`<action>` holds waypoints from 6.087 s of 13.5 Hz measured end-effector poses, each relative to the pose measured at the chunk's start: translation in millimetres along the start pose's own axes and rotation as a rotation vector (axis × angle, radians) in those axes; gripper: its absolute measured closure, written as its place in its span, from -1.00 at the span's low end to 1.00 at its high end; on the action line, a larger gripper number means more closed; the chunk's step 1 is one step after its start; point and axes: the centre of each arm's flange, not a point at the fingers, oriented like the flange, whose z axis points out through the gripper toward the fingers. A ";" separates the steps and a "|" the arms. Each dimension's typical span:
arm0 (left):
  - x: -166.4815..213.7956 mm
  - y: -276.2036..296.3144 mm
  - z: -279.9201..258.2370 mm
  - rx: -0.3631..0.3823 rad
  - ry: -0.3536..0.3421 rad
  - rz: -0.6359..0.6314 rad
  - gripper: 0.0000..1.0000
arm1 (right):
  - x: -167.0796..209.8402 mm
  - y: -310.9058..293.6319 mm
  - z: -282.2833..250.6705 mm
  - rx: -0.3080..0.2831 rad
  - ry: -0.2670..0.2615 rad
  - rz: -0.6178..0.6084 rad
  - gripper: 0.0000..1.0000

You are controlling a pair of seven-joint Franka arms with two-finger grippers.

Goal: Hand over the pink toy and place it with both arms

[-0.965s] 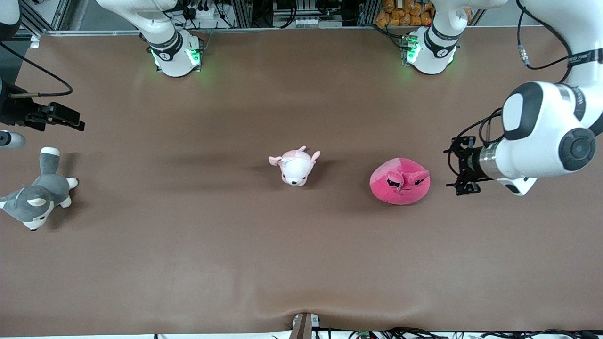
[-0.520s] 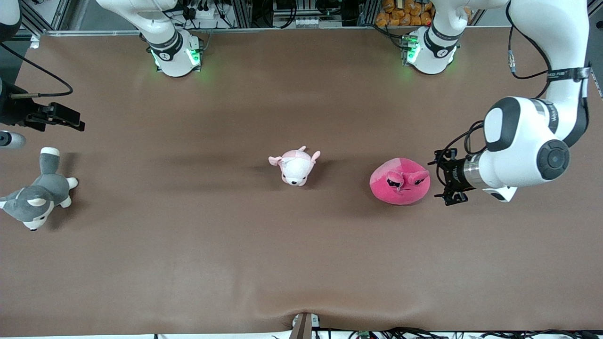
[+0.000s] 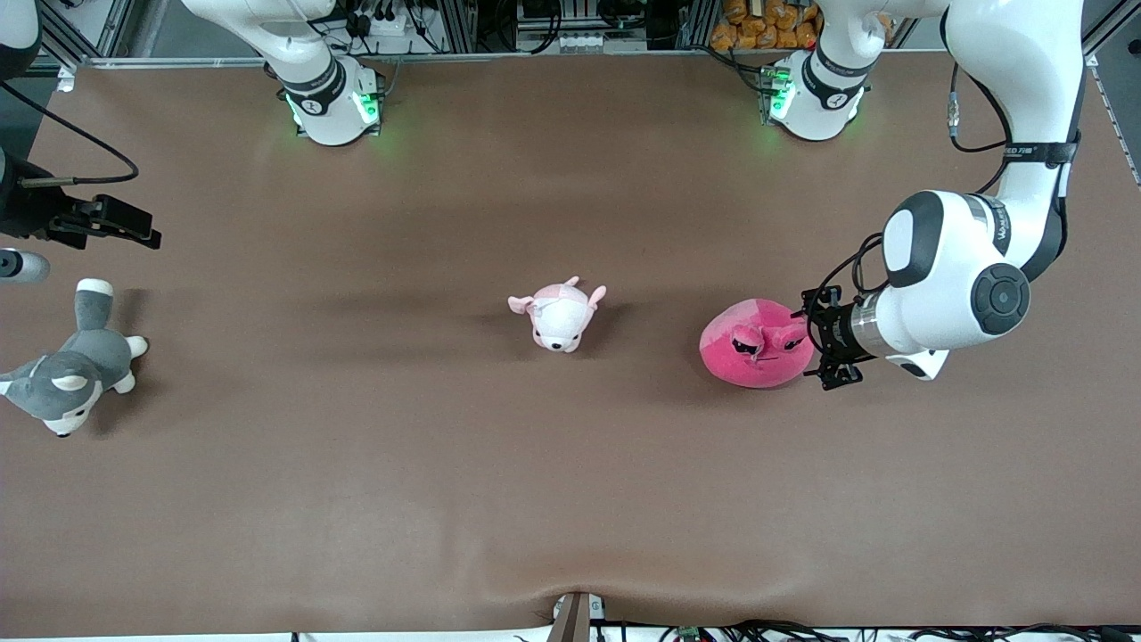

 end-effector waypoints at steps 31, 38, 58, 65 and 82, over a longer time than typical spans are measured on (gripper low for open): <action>-98.6 -27.1 -129.7 -0.010 -0.293 0.029 0.78 | 107.3 -88.7 152.3 0.353 -0.162 0.117 -1.00; -227.3 -98.0 -133.6 0.002 -0.342 -0.040 0.78 | 112.9 -109.6 160.2 0.426 -0.156 0.080 -1.00; -357.3 -140.4 -69.1 -0.076 -0.529 -0.214 0.78 | 108.4 -216.1 133.2 0.943 -0.566 0.638 -1.00; -365.8 -149.8 -66.1 -0.077 -0.534 -0.200 0.78 | 105.8 -247.3 160.9 0.931 -0.638 0.627 -0.86; -349.7 -133.2 -89.2 -0.104 -0.524 -0.131 -0.38 | 112.3 -208.4 165.6 0.937 -0.675 0.666 0.76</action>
